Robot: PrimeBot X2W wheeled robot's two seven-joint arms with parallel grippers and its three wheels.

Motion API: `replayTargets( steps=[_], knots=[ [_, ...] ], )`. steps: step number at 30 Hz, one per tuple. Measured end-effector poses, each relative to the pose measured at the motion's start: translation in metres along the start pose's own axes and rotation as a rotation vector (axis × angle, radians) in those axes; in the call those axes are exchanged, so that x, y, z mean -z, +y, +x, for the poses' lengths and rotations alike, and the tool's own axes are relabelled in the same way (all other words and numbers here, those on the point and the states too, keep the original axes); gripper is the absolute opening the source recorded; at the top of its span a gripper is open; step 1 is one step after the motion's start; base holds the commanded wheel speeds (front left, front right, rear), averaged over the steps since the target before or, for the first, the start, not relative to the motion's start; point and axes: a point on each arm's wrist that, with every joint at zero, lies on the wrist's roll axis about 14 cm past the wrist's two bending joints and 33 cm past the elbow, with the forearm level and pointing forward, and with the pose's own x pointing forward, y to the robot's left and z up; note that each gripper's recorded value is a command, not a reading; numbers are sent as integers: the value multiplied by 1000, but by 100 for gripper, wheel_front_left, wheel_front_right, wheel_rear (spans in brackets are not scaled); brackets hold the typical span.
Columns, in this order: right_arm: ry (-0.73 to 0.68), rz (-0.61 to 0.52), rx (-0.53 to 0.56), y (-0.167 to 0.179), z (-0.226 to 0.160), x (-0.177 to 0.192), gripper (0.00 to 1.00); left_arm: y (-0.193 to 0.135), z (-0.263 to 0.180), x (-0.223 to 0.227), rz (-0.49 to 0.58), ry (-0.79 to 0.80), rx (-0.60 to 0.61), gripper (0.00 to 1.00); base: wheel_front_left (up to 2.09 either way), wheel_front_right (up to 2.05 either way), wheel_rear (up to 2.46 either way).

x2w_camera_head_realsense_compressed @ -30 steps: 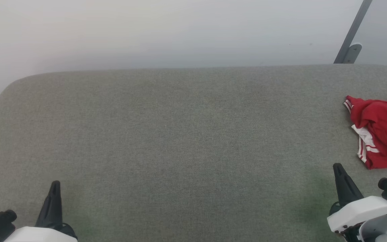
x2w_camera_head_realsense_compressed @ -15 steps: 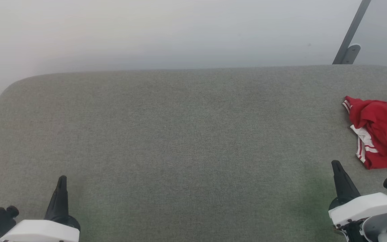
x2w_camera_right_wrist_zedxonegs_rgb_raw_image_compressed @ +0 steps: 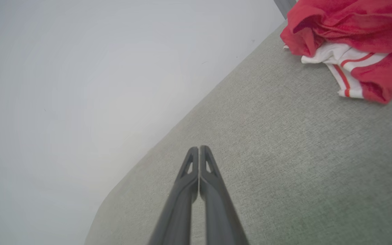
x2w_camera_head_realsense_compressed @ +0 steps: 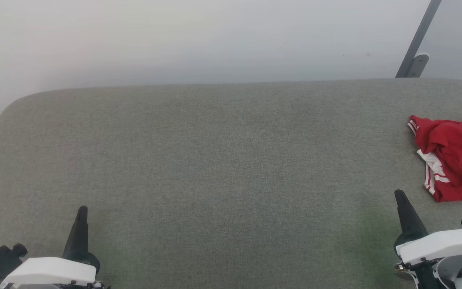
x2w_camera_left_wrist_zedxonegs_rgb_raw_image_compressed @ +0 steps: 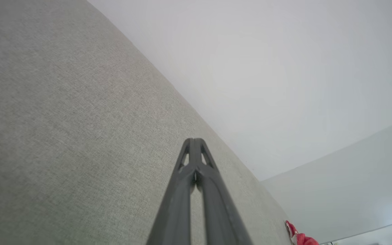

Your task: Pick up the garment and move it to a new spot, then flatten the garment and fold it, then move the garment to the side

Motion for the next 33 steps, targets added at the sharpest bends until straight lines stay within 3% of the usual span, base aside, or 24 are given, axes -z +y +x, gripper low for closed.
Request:
replayTargets(
  steps=[33],
  knots=[
    [-13,360,-27,11,2,-4,0,-21,9,14,-336,48,33,0,0,0,0]
  ],
)
